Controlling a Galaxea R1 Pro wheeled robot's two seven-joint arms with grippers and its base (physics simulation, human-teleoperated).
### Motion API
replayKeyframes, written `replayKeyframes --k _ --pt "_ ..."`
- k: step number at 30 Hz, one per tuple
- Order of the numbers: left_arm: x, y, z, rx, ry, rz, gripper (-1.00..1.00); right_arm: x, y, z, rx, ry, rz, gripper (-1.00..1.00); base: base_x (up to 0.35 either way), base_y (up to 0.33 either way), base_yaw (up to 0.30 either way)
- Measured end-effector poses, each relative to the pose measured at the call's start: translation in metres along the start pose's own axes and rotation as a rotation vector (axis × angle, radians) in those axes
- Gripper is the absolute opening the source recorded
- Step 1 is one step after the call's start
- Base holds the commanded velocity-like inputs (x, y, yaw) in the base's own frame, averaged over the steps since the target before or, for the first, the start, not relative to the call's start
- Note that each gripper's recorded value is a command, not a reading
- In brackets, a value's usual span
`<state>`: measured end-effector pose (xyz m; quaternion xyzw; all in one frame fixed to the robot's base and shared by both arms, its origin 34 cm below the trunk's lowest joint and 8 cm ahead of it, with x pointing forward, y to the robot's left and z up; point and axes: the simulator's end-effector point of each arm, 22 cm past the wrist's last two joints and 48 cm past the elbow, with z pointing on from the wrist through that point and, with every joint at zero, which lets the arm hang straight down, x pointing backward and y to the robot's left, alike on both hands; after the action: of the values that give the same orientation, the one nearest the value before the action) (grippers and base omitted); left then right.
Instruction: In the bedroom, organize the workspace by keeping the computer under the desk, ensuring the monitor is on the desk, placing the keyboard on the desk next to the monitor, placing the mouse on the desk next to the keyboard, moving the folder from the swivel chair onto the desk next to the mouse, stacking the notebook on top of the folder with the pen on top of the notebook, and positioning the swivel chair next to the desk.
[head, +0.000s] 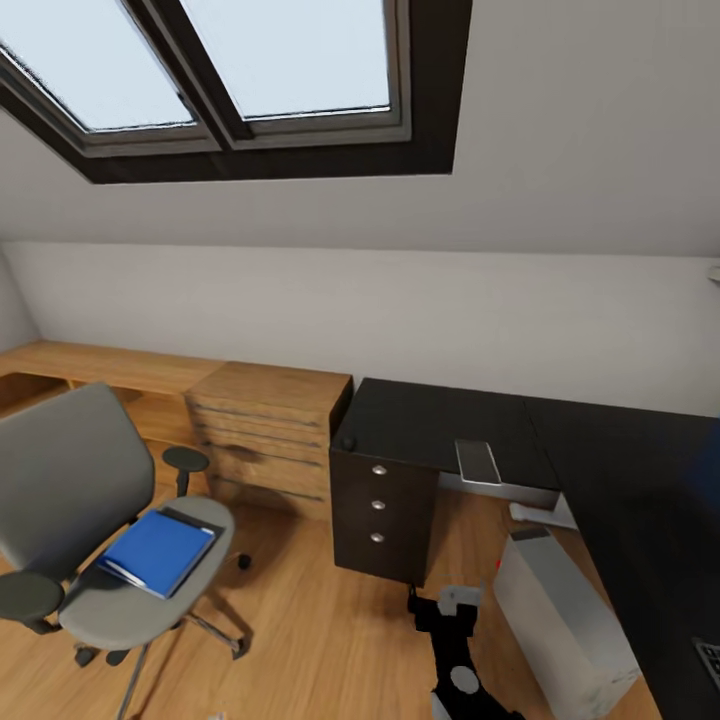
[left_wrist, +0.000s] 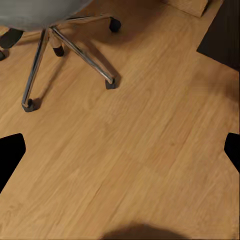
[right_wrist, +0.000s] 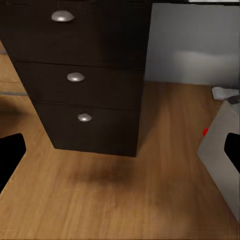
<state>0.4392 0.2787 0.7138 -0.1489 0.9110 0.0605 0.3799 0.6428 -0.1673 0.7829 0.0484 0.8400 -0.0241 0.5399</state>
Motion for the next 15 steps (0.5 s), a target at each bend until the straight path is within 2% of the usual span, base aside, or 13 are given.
replayKeyframes --k 3,5,7,11,15 --pt "-0.04 -0.031 -0.011 0.068 0.007 0.005 1.0 -0.053 0.015 0.019 -0.02 0.017 -0.012 1.0 0.33 0.0 0.0" --pt "-0.056 -0.041 -0.018 0.093 0.009 0.012 1.0 -0.071 0.02 0.022 -0.026 0.032 -0.017 1.0 0.33 0.0 0.0" --pt "-0.088 -0.058 -0.031 0.138 -0.015 0.014 1.0 -0.091 0.026 0.024 -0.034 0.076 -0.034 1.0 0.33 0.0 0.0" --pt "-0.12 -0.069 -0.04 0.17 -0.053 0.006 1.0 -0.105 0.028 0.027 -0.038 0.123 -0.057 1.0 0.33 0.0 0.0" --pt "-0.137 -0.06 -0.037 0.153 -0.069 -0.017 1.0 -0.111 0.028 0.027 -0.033 0.139 -0.075 1.0 0.33 0.0 0.0"
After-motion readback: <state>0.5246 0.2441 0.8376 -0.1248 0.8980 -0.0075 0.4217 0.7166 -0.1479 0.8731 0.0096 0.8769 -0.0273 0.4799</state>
